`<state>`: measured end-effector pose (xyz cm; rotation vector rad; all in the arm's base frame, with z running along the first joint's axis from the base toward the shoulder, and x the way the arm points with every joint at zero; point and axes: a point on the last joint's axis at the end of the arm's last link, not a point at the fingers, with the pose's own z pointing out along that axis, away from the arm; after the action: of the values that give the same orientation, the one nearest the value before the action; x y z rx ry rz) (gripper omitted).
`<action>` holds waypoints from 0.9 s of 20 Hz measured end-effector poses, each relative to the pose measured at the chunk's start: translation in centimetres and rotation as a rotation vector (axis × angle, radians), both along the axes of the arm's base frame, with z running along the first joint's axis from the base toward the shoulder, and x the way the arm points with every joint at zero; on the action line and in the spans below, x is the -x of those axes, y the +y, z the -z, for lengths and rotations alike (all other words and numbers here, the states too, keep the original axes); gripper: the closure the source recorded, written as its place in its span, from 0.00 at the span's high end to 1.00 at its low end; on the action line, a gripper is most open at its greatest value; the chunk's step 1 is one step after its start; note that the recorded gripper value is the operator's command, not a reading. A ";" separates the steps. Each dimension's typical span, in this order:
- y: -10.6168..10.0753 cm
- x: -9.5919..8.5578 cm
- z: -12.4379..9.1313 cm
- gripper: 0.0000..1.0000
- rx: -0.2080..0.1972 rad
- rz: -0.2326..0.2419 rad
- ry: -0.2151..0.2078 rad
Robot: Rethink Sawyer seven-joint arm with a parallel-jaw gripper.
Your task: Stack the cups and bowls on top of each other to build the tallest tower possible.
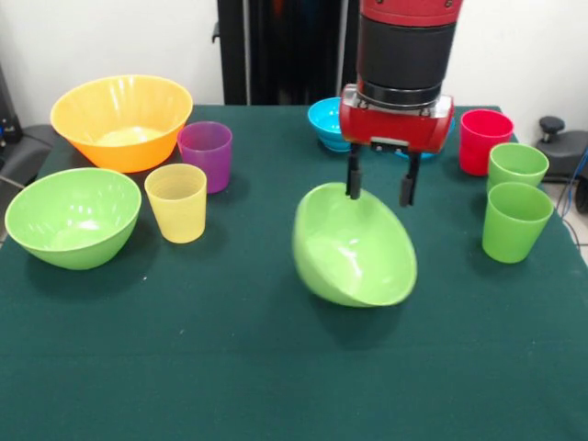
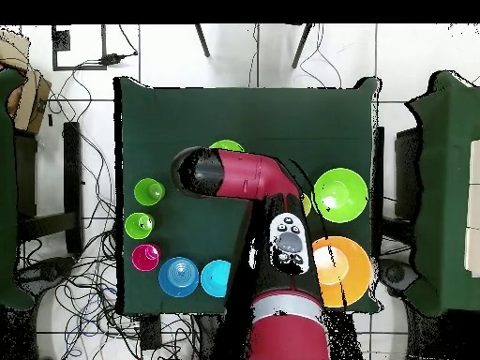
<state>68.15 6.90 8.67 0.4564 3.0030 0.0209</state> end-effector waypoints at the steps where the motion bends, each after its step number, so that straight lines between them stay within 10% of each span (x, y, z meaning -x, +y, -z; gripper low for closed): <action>1: -0.1 0.1 0.1 1.00 -0.001 0.000 0.002; 18: 0.5 2.7 -1.2 1.00 -0.026 -0.014 0.028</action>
<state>65.46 7.44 9.90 0.4420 3.0363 0.0548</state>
